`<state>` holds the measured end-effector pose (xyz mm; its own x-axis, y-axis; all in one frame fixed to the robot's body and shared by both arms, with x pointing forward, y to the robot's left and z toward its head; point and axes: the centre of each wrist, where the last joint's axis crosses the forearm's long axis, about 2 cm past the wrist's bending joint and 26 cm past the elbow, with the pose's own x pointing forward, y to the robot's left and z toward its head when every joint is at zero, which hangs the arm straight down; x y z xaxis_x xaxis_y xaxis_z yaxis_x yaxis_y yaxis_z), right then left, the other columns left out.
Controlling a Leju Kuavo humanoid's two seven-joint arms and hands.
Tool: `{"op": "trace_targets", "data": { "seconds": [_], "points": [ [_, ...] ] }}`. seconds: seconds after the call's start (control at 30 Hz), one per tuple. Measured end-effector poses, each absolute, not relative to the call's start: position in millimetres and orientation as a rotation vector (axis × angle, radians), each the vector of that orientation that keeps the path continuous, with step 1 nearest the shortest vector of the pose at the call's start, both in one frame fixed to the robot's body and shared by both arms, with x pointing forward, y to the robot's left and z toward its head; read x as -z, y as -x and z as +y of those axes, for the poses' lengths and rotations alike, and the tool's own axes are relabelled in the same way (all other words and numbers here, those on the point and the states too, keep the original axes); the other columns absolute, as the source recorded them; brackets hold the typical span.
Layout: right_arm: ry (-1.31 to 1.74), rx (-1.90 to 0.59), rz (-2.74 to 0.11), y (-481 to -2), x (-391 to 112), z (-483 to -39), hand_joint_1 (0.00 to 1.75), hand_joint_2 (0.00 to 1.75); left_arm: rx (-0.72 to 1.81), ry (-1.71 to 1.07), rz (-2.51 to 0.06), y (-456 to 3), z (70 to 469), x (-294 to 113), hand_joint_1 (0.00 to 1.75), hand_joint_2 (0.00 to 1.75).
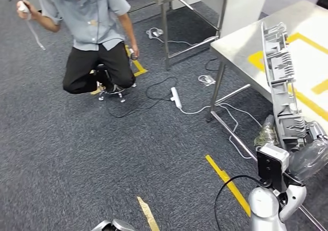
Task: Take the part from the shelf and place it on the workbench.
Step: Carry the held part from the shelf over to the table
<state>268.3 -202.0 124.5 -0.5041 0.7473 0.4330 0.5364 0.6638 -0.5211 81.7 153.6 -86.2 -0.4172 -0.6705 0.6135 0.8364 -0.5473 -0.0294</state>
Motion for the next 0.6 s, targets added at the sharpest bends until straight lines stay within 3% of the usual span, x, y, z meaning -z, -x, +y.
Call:
{"op": "trace_targets", "data": {
  "seconds": [0.6],
  "points": [
    [0.994, -0.424, -2.196, -259.0, -117.9, -210.5, 1.75, 1.75, 2.043, 0.695, -0.271, -84.8, 151.8, 84.7, 0.0, 1.75]
  ]
}}
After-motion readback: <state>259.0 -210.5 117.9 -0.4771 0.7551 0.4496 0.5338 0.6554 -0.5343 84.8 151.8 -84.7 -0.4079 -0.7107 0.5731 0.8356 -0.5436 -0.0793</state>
